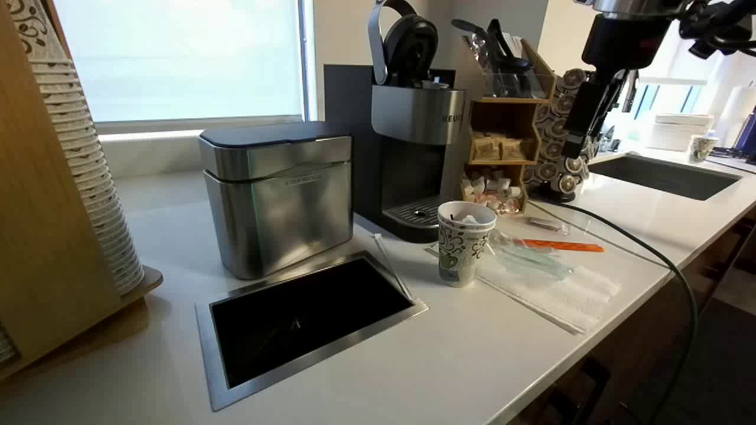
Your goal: Take the white item out of the coffee cup
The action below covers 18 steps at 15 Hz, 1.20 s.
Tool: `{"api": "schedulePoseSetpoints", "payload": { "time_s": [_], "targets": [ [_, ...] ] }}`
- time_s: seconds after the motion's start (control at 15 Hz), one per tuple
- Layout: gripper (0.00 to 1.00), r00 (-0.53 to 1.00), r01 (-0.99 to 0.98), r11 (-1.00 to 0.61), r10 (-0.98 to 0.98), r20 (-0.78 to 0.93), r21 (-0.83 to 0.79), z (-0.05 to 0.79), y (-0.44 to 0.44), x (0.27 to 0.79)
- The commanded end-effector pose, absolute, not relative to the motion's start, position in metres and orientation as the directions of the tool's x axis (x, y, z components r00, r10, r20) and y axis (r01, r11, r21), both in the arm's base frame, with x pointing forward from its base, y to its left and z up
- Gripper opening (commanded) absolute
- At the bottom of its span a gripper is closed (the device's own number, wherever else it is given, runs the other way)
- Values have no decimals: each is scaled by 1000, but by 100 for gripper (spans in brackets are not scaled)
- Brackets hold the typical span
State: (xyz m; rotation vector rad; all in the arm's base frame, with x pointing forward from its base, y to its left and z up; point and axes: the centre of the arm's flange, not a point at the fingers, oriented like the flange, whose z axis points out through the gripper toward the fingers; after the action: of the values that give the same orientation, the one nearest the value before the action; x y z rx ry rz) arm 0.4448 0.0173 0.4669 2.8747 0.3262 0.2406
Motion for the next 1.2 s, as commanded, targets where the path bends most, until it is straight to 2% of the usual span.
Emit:
{"api": "schedulePoseSetpoints", "payload": {
  "time_s": [0.0, 0.33, 0.67, 0.87, 1.13],
  "targets": [
    [100, 962, 200, -947, 239, 135, 252, 467, 17, 445],
    [100, 962, 200, -947, 239, 135, 252, 467, 17, 445],
    [100, 899, 345, -922, 378, 222, 174, 458, 53, 482],
    [100, 887, 433, -898, 440, 141, 80, 441, 75, 489],
    [100, 891, 420, -901, 432, 135, 110, 438, 75, 482]
  ]
}}
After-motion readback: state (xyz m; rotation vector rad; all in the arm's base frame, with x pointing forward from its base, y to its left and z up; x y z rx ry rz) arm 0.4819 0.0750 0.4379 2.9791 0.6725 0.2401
